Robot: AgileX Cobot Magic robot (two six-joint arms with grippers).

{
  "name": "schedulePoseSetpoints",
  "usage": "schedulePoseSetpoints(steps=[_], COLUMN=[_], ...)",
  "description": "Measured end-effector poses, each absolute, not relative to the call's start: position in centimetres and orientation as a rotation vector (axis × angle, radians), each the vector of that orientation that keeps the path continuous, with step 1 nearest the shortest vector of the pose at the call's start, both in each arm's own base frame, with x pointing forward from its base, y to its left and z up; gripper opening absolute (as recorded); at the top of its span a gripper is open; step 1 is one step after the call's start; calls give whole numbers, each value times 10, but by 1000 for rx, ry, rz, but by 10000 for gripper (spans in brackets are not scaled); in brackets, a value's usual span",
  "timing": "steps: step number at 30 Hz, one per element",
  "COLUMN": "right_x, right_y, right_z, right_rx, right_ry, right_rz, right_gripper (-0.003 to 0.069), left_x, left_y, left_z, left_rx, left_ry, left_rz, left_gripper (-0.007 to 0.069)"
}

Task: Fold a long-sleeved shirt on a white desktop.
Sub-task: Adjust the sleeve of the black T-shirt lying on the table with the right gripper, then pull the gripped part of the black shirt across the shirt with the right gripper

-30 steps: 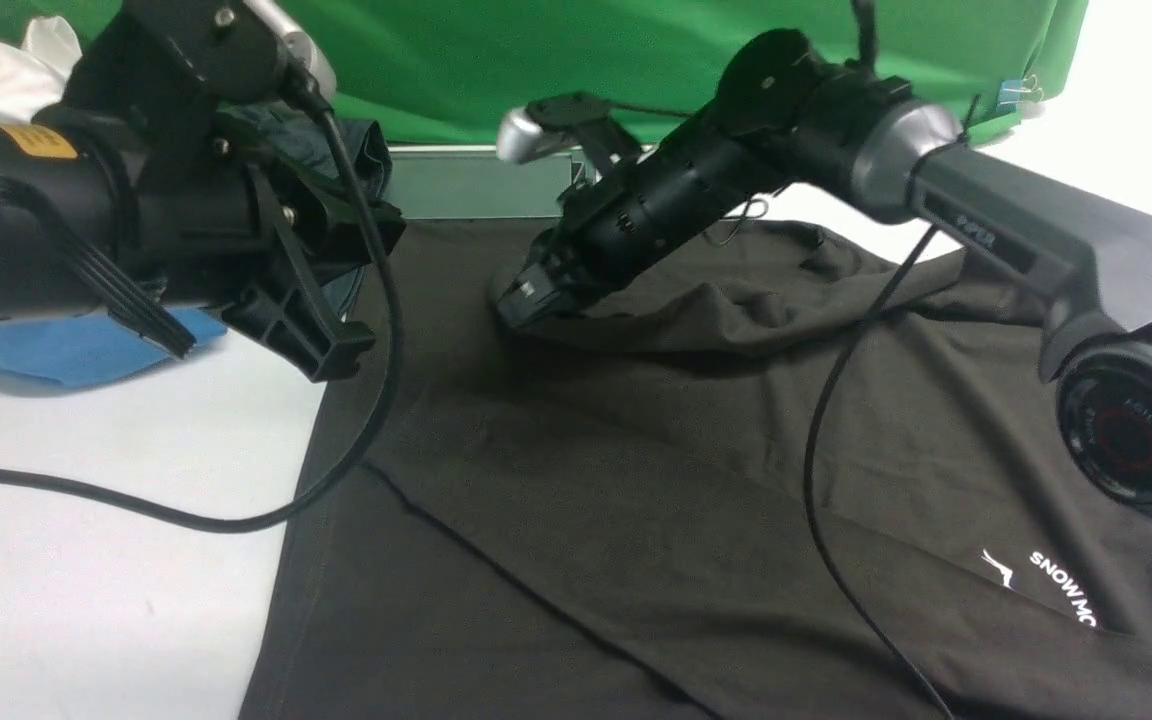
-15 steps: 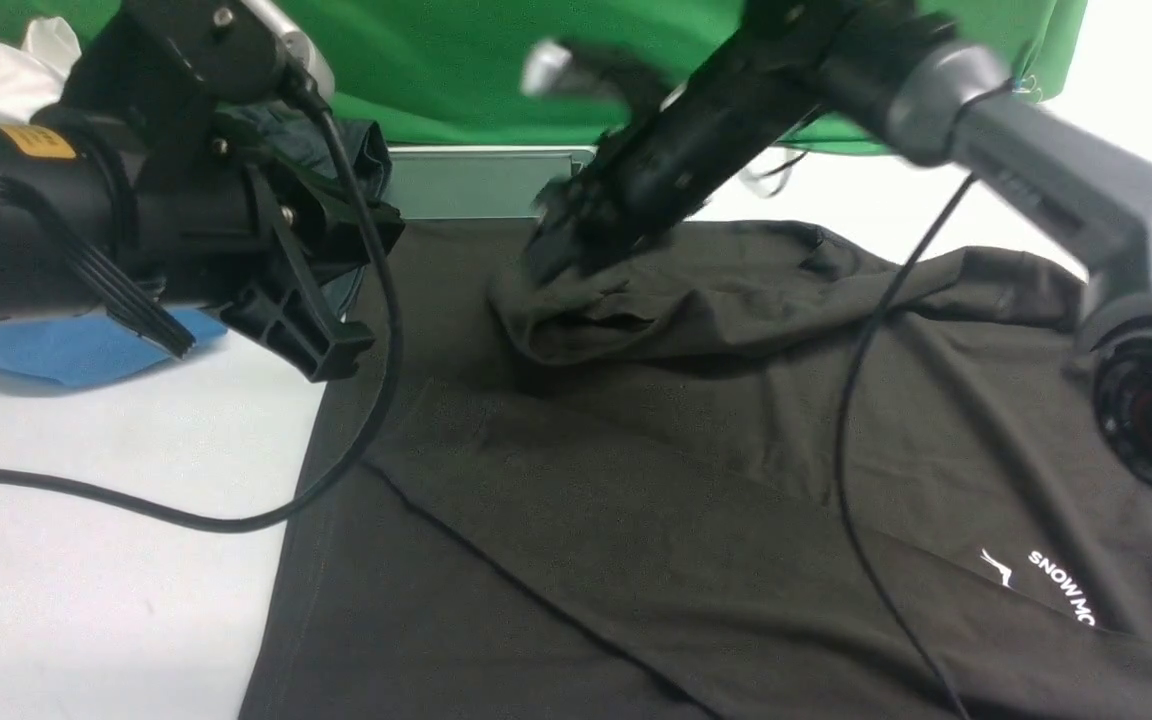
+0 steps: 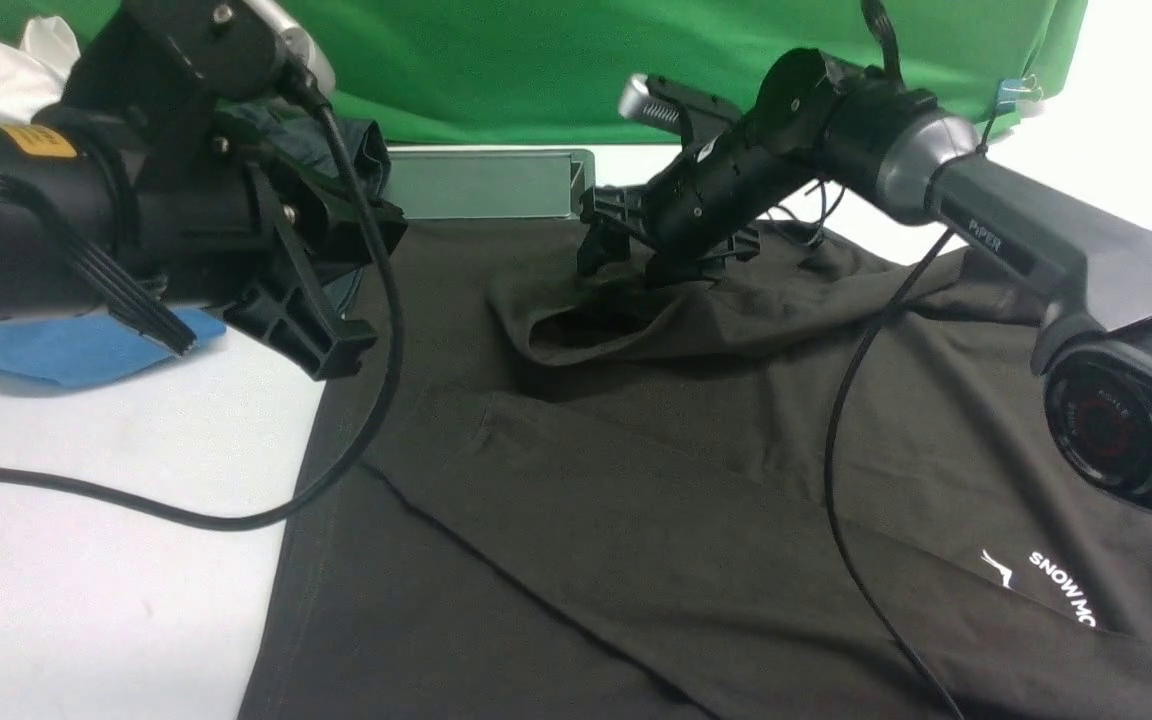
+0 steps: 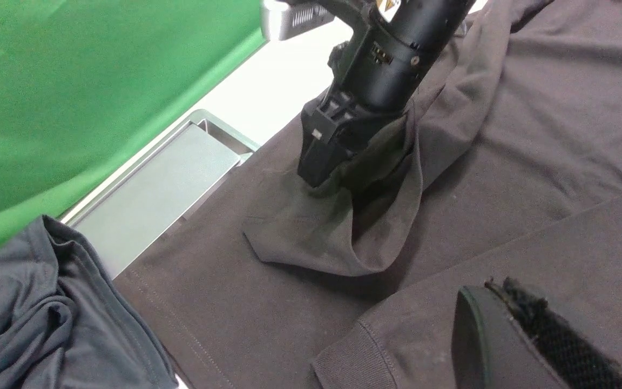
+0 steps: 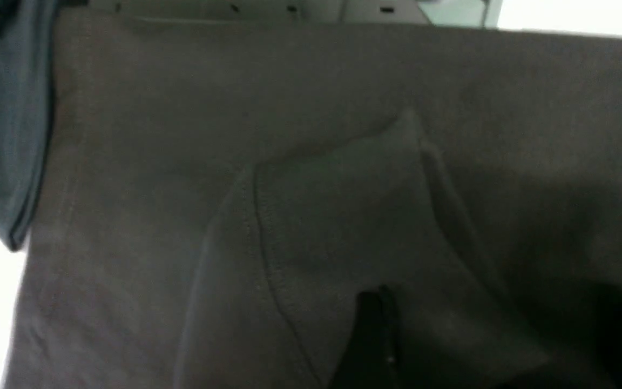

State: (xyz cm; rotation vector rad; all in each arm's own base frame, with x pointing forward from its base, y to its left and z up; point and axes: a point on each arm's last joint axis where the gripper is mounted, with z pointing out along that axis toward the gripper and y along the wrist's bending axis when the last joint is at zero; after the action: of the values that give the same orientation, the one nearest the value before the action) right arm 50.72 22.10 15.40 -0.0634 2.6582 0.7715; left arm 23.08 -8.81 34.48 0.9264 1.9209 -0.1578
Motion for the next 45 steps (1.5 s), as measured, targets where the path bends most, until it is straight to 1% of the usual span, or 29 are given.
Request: schedulePoseSetpoints(steps=[4,8,12,13,14,19,20,22,27,30,34,35,37,42,44,45], right_x=[506,505,504,504,505,506,505,504,497,487,471,469,456,440,436,433], right_y=[229,232,234,235,235,238,238,240,248,262,287,289,306,327,333,336], right_z=[149,147,148,148,150,164,170,177,182,181,184,184,185,185,185,185], right_rx=[-39,-46,-68,-70,-82,-160,-183,-221,-319,-437,-701,-718,-879,-1013,-1032,-1042], right_ry=[2657,2651,2647,2646,2644,2620,2612,2607,2616,2618,2538,2534,2478,2433,2428,2426], right_rz=[854,872,890,891,899,911,920,944,982,985,1019,1025,1030,1041,1045,1047], right_gripper=[523,484,372,358,288,132,87,55,51,51,51,51,51,51,59,76], left_x=[231,231,231,231,231,231,231,231,231,231,230,230,230,230,230,230], left_y=[-88,-88,-88,-88,-88,-88,-88,-88,-88,-88,-88,-88,-88,-88,-88,-88], left_z=[345,345,345,345,345,345,345,345,345,345,345,345,345,345,345,345], left_rx=[923,923,923,923,923,923,923,923,924,925,926,926,926,926,926,926], left_ry=[1921,1921,1921,1921,1921,1921,1921,1921,1922,1922,1924,1924,1924,1924,1924,1924], left_rz=[-162,-162,-162,-162,-162,-162,-162,-162,-162,-163,-164,-164,-164,-164,-164,-164], left_gripper=[21,21,21,21,21,21,21,21,21,21,21,21,21,21,21,21])
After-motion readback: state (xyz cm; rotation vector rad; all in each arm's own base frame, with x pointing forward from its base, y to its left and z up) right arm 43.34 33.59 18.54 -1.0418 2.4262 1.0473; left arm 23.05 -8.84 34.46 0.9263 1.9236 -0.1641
